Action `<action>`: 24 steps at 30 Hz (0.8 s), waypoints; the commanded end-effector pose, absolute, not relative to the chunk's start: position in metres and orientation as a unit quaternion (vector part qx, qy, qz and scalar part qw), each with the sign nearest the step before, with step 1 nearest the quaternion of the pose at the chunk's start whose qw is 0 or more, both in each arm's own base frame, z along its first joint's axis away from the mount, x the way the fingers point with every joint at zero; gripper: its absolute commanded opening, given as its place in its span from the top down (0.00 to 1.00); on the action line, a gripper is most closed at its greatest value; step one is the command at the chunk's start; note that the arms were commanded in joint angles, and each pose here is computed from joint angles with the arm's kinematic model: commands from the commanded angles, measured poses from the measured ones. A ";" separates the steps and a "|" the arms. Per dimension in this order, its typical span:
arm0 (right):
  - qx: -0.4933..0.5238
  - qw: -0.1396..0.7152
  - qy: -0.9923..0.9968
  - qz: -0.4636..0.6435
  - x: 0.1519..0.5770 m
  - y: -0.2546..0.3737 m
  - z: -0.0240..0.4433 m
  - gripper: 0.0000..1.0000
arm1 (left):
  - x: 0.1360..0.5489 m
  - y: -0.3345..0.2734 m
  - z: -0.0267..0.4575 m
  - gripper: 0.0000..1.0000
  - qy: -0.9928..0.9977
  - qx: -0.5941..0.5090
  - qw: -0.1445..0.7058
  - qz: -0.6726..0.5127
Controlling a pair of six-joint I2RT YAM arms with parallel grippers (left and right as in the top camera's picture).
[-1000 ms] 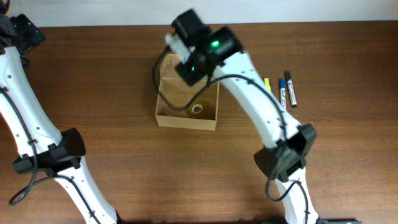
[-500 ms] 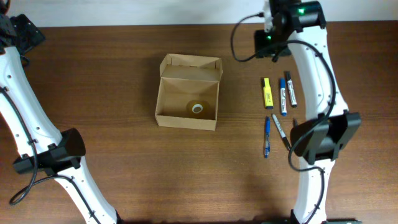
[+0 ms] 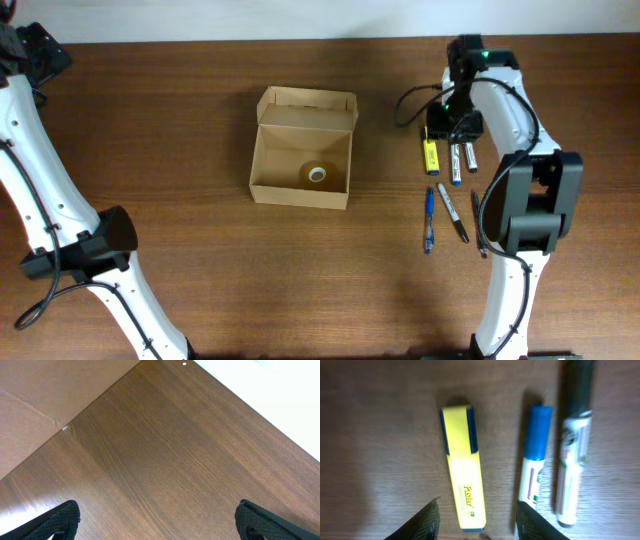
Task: Pack container
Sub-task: 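Lower the right gripper and grasp the yellow highlighter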
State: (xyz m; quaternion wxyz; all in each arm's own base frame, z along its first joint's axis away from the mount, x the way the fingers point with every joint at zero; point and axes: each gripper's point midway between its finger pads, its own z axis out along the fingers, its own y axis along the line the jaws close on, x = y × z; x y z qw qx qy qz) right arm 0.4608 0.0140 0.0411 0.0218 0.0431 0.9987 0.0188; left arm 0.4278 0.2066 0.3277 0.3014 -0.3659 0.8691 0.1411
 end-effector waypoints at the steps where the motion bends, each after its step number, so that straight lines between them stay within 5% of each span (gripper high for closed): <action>1: 0.039 0.007 0.999 0.024 0.452 0.022 0.025 0.51 | 0.423 0.206 0.339 0.00 0.866 -0.363 0.313 0.141; 15: 0.023 -0.003 1.000 0.020 0.438 0.035 -0.011 0.52 | 0.423 0.206 0.339 0.00 0.866 -0.363 0.313 0.141; 19: 0.023 -0.001 1.000 0.017 0.439 0.035 -0.012 0.92 | 0.423 0.206 0.339 0.00 0.866 -0.363 0.313 0.141; 24: 0.023 -0.004 1.000 0.019 0.438 0.036 -0.008 0.96 | 0.423 0.206 0.339 0.00 0.866 -0.363 0.313 0.141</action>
